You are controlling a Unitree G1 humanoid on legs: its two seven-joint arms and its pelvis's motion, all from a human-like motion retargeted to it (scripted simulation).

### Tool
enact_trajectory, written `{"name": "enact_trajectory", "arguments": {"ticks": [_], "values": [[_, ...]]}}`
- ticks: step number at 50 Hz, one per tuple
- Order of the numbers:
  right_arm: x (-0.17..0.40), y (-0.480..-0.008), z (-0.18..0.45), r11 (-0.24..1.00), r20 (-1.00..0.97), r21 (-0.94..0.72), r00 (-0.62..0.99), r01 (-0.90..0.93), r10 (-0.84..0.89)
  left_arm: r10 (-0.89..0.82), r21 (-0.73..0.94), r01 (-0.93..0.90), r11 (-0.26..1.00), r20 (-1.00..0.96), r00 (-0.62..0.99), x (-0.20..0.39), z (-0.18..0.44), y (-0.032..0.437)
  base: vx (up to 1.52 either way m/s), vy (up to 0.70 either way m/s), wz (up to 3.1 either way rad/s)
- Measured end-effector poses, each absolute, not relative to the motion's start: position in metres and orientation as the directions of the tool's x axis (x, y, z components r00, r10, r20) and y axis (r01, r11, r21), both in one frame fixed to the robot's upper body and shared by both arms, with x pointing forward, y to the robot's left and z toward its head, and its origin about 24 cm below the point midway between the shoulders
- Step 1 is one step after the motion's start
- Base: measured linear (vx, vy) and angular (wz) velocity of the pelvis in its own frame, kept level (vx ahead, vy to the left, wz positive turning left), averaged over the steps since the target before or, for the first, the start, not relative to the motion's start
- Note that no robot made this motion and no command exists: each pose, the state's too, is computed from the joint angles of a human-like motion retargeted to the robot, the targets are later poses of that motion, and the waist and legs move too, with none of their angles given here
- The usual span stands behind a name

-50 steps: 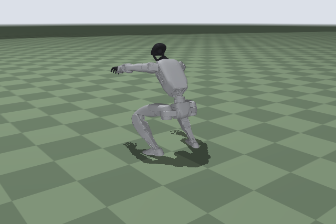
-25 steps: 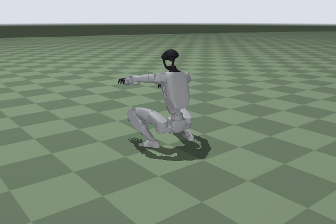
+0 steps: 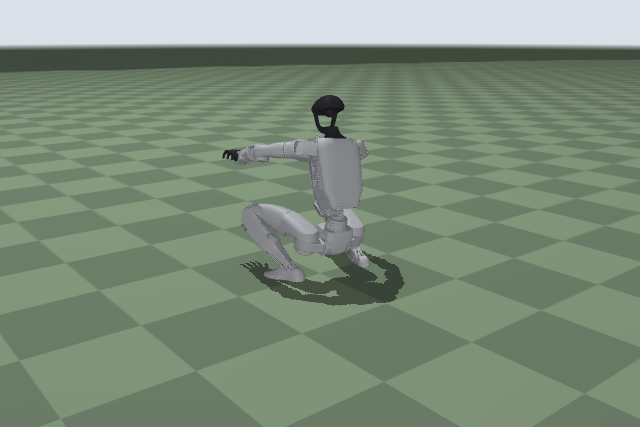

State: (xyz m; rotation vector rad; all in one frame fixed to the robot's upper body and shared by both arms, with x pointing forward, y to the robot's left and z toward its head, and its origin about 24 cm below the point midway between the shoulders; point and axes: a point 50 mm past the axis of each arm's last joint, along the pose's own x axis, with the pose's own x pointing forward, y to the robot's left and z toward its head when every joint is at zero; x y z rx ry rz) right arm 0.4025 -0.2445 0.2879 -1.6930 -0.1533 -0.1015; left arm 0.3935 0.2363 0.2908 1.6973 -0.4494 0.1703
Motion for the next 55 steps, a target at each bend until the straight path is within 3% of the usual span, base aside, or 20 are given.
{"name": "enact_trajectory", "arguments": {"ticks": [5,10,17,27,36,42,48,55], "values": [[0.4,-0.24,0.311,-0.084,0.185,-0.978,0.981,0.189,0.055,-0.153,0.911,-0.388,-0.139,0.367,0.917,0.388,0.307,0.252,0.0,0.0,0.0],[0.381,-0.249,0.362,-0.105,0.236,-0.965,0.97,0.242,0.066,-0.136,0.88,-0.408,-0.241,0.386,0.912,0.37,0.355,0.266,0.13,0.0,-0.11],[0.321,-0.269,0.457,-0.134,0.491,-0.859,0.869,0.494,0.058,-0.153,0.756,-0.578,-0.306,0.56,0.814,0.313,0.447,0.272,0.15,-0.08,0.53],[0.319,-0.283,0.452,-0.064,0.474,-0.878,0.881,0.474,0.016,-0.204,0.795,-0.554,-0.246,0.517,0.831,0.309,0.44,0.266,0.12,0.01,0.1],[0.341,-0.284,0.403,0.014,0.376,-0.927,0.926,0.375,0.037,-0.205,0.863,-0.463,-0.203,0.425,0.882,0.319,0.413,0.27,0.21,0.01,-0.13],[0.352,-0.287,0.376,0.05,0.345,-0.938,0.938,0.343,0.044,-0.188,0.915,-0.329,-0.234,0.29,0.938,0.337,0.38,0.271,0.2,0.01,-0.06],[0.358,-0.291,0.361,0.051,0.277,-0.96,0.961,0.276,0.023,-0.138,0.917,-0.209,-0.34,0.171,0.975,0.354,0.358,0.272,0.12,0.01,0.25],[0.356,-0.297,0.363,0.004,0.242,-0.97,0.97,0.242,0.007,-0.093,0.929,-0.217,-0.301,0.198,0.976,0.368,0.359,0.27,0.05,0.0,0.11]]}}
